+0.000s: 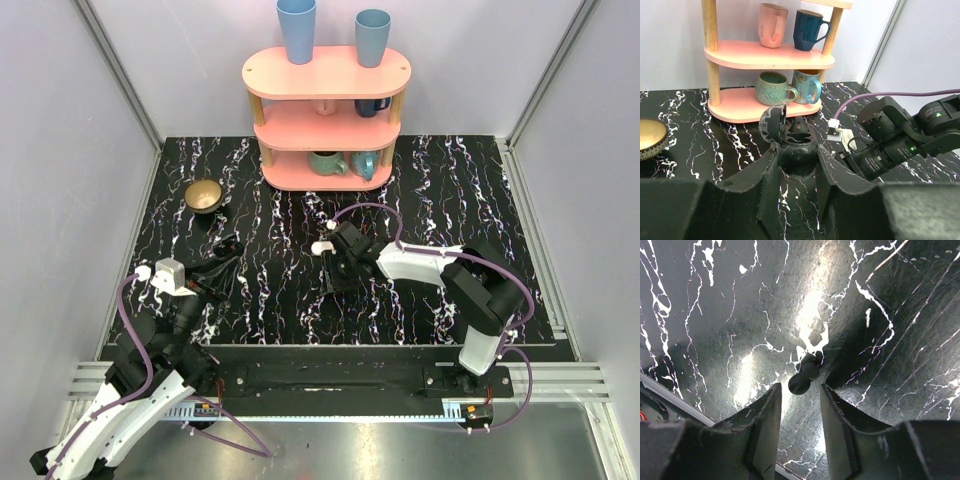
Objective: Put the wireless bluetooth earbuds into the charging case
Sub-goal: Pick up the left earbud from the center of the board.
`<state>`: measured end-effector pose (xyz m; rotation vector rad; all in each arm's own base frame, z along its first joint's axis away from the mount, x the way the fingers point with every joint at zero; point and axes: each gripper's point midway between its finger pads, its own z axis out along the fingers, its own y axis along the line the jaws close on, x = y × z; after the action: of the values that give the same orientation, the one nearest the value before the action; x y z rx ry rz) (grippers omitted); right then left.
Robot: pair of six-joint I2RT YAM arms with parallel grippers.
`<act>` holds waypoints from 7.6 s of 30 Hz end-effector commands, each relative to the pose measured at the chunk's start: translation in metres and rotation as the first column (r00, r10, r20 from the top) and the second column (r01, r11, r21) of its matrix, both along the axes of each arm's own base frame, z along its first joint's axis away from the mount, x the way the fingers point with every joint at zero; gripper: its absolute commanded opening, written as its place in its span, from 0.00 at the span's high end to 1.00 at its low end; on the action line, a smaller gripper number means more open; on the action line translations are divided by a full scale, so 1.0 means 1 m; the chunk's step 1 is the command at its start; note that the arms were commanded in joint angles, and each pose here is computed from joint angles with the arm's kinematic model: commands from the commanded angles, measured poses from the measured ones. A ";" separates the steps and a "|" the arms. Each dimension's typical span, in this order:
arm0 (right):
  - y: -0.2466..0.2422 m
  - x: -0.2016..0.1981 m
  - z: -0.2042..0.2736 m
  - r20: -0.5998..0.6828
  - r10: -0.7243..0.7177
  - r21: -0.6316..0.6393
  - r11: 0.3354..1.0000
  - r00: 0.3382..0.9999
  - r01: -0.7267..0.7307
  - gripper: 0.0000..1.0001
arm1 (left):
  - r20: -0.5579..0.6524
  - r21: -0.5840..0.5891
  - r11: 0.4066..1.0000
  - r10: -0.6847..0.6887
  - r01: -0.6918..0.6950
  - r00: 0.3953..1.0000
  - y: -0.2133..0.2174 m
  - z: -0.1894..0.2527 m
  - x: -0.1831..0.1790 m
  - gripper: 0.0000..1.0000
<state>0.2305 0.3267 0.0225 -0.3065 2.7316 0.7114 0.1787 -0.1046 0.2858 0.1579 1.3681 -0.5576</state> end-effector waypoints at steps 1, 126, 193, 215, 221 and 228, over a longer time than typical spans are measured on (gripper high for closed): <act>0.005 0.005 0.018 0.049 -0.006 0.031 1.000 0.999 0.005 0.56 | 0.124 -0.132 0.991 0.024 -0.007 0.992 0.025 0.038 -0.023 1.00; 0.006 0.015 0.024 0.147 -0.003 -0.168 0.985 0.989 0.028 0.70 | 0.110 -0.136 0.990 0.036 -0.020 0.993 0.027 0.036 -0.022 1.00; 0.052 0.010 0.038 0.152 0.099 -0.070 0.994 0.983 -0.089 0.68 | 0.104 -0.142 0.989 0.044 -0.029 0.994 0.029 0.035 -0.021 1.00; 0.026 0.009 0.011 0.139 0.099 -0.199 0.977 0.985 -0.070 0.67 | 0.106 -0.145 0.989 0.044 -0.029 0.993 0.029 0.036 -0.021 1.00; 0.023 0.008 0.008 0.136 0.099 -0.213 0.975 0.986 -0.068 0.67 | 0.106 -0.145 0.989 0.043 -0.027 0.993 0.029 0.036 -0.021 1.00; 0.018 0.006 0.004 0.125 0.096 -0.233 0.970 0.988 -0.065 0.67 | 0.107 -0.147 0.989 0.044 -0.028 0.993 0.029 0.037 -0.022 1.00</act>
<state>0.2385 0.3503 0.0325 -0.4795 2.6754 0.4322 0.1811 -0.1009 0.2762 0.1428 1.4068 -0.5317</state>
